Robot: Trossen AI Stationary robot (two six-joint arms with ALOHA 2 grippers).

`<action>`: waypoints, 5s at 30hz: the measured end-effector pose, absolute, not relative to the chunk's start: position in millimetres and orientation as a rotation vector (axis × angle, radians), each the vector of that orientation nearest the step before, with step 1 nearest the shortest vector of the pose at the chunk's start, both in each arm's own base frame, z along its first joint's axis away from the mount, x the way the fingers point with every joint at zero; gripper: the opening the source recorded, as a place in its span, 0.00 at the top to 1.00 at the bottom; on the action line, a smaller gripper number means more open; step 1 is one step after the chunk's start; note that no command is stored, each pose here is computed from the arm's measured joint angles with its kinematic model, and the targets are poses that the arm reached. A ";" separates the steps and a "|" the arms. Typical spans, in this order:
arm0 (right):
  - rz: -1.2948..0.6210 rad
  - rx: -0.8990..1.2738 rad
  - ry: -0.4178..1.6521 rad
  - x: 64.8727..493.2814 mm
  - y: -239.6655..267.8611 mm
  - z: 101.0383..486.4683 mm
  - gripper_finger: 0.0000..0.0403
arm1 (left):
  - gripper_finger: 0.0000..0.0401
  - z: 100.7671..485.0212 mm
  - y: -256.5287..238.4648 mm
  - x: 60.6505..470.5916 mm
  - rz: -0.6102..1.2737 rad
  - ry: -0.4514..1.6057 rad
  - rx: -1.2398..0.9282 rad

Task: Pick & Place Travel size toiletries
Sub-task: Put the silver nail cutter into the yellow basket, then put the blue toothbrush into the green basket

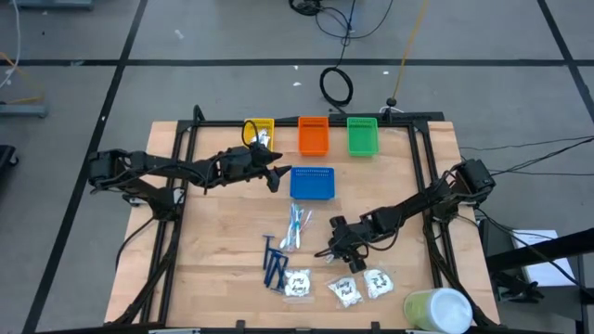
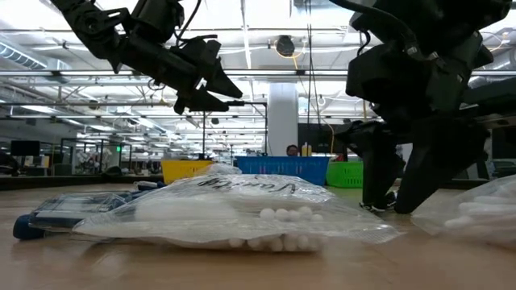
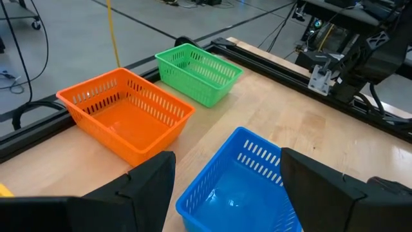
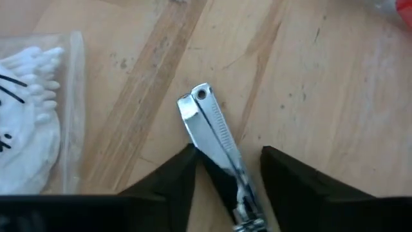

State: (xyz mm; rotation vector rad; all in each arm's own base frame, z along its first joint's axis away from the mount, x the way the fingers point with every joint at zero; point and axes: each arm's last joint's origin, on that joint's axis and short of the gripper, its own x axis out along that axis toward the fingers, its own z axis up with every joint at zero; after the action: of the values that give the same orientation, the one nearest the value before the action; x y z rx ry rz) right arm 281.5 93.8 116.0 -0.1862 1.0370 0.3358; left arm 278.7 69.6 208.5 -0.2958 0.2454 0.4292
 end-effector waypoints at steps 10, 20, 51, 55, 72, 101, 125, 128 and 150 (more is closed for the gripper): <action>0.318 -0.173 0.998 285.1 89.0 119.3 0.92 | 0.32 208.4 69.6 278.7 0.427 0.249 -0.282; 0.264 -0.321 0.609 296.7 75.3 177.6 0.92 | 0.32 210.5 47.2 284.1 0.317 0.266 -0.090; 0.165 -0.216 -0.292 254.7 31.3 192.0 0.92 | 0.32 226.5 -45.2 362.7 -0.052 -0.096 0.129; 0.168 -0.217 -0.288 254.7 31.4 191.6 0.92 | 0.32 228.1 -47.8 373.7 -0.056 -0.104 0.166; 0.169 -0.235 -0.264 255.0 31.4 188.9 0.92 | 0.54 229.8 -50.8 373.8 -0.084 -0.112 0.222; -0.020 0.049 -0.004 228.9 22.5 207.7 0.23 | 0.93 261.0 62.9 265.4 0.587 0.196 0.159; -0.023 0.043 0.068 221.1 21.2 208.6 0.29 | 0.53 173.6 160.8 211.2 0.927 0.306 -0.249; -0.023 0.051 0.066 221.1 21.2 208.7 0.29 | 0.48 173.5 158.6 213.2 0.888 0.308 -0.255; 0.002 0.003 0.095 225.1 26.2 201.3 0.29 | 0.51 196.7 -49.1 275.7 0.018 0.570 -0.261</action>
State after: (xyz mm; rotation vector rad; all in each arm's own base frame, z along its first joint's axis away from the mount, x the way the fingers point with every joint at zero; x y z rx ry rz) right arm 225.1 26.2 201.3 0.0035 0.0950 0.0019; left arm 275.7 -49.1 196.7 -0.2606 0.5703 0.0176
